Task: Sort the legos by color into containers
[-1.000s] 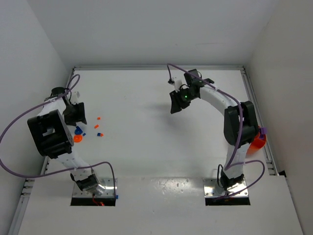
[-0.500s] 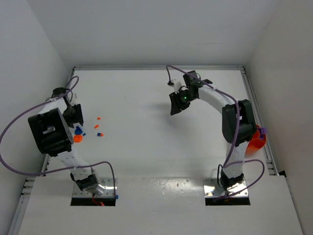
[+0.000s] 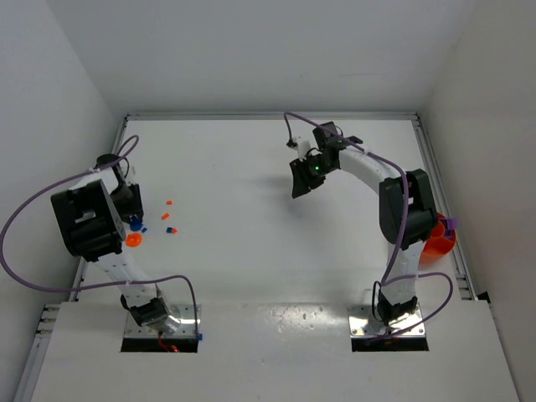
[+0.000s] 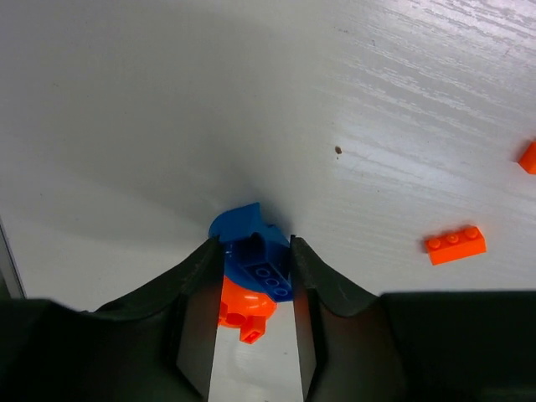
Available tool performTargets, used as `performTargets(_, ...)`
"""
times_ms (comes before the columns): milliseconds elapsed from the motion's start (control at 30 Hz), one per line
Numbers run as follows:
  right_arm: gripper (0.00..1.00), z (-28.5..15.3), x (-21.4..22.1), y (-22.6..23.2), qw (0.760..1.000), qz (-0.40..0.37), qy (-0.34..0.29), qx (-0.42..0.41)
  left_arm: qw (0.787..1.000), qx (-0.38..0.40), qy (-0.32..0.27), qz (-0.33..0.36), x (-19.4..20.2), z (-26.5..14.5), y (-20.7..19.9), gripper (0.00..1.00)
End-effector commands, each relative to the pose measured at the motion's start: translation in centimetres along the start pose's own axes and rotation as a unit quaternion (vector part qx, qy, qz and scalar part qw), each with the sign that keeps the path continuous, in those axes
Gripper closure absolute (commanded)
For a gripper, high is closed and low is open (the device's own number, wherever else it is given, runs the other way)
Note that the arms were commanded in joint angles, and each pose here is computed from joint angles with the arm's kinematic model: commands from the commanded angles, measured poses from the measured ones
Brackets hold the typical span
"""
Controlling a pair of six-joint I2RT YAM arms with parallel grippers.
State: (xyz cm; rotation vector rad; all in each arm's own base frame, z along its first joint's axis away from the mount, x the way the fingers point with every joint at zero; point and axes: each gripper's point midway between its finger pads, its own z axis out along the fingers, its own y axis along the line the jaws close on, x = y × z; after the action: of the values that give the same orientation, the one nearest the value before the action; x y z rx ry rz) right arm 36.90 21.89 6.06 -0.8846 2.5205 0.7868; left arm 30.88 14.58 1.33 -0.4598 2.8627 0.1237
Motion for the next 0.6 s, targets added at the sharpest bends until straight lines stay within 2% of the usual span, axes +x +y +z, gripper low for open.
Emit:
performTargets(0, 0.61, -0.4, -2.2, 0.5, 0.999, -0.020, -0.027, -0.002, 1.000, 0.005, -0.003, -0.002, -0.4, 0.3, -0.4, 0.61)
performTargets(133, 0.61, -0.4, -2.2, 0.5, 0.999, -0.020, -0.027, -0.002, 1.000, 0.024, -0.005, 0.002, -0.5, 0.3, -1.1, 0.77)
performTargets(333, 0.61, -0.6, -2.2, 2.0, 0.998, -0.016, -0.034, -0.040, 0.997, 0.079, -0.020, 0.017, -0.9, -0.7, -3.2, 0.94)
performTargets(533, 0.63, -1.4, -3.8, 5.5, 0.989, -0.010, -0.079, -0.127, 0.982, 0.169, -0.071, 0.040, -2.6, -4.9, -6.1, 0.98)
performTargets(567, 0.63, -2.2, -4.2, 6.4, 0.985, -0.015, -0.093, -0.142, 0.977, 0.182, -0.099, 0.051, -3.6, -6.6, -6.5, 0.99)
